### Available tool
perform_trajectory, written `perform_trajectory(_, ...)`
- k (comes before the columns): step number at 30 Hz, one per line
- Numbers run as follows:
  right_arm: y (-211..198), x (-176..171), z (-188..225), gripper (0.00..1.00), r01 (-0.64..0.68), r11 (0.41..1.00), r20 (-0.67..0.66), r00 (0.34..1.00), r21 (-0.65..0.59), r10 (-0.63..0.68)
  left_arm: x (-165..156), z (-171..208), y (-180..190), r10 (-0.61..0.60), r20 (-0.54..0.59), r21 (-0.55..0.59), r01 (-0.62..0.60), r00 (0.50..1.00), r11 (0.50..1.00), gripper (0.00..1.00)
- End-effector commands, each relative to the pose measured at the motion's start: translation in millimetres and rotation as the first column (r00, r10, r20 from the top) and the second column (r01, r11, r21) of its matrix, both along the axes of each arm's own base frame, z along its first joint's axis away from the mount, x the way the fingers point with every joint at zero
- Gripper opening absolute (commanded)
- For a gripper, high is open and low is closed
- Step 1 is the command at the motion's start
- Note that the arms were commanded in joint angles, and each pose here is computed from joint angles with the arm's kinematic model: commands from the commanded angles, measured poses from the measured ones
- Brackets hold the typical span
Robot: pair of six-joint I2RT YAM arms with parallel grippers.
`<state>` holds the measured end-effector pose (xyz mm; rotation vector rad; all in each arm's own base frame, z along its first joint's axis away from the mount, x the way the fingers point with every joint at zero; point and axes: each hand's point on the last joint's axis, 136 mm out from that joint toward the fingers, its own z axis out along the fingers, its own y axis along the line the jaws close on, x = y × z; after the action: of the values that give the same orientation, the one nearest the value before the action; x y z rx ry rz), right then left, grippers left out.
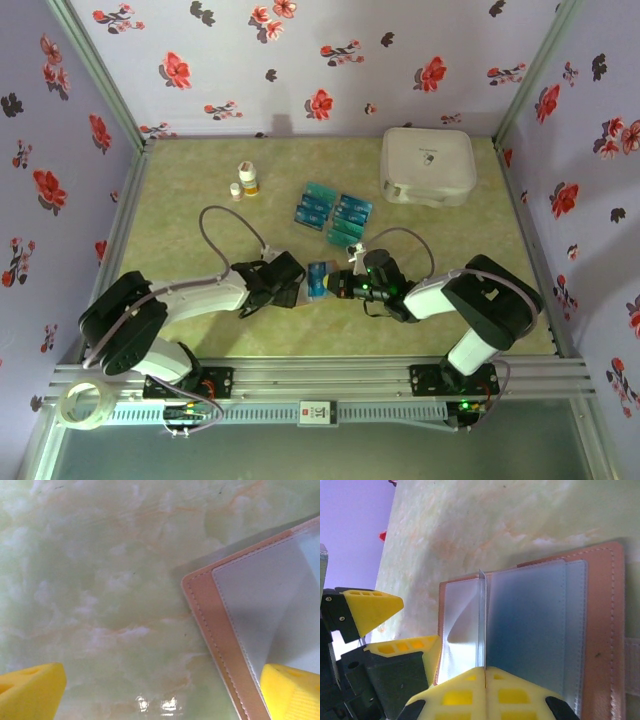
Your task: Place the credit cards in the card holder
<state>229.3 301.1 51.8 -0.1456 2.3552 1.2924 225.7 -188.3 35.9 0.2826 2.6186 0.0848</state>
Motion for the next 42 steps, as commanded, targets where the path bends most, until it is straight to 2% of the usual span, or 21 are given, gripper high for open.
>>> perform_trajectory(1,4.5,4.4,8.1,0.0,-0.003,0.999,0.016,1.0,0.037,0.002,-2.6,6.4,3.9,0.075,-0.012,-0.046,-0.076,0.997,0.996,1.0)
perform_trajectory(9,4.6,3.8,19.5,0.0,0.002,0.997,0.03,1.0,0.077,-0.004,-3.6,-13.5,11.5,0.11,-0.042,-0.033,-0.111,0.993,0.993,1.0)
perform_trajectory(21,-16.0,-2.6,10.0,0.0,0.046,0.999,0.034,0.998,0.007,-0.046,11.7,-22.1,20.7,0.14,-0.053,-0.036,-0.142,0.989,0.989,1.0)
perform_trajectory(32,-17.8,-4.8,15.8,0.0,0.066,0.997,0.023,0.997,0.047,-0.067,27.2,-1.3,22.9,0.122,-0.027,-0.041,-0.123,0.992,0.992,1.0)
perform_trajectory(42,-8.7,6.3,46.0,0.0,0.072,0.993,0.06,0.995,0.094,-0.078,27.7,20.1,10.4,0.126,-0.018,-0.147,-0.127,0.992,0.981,1.0)
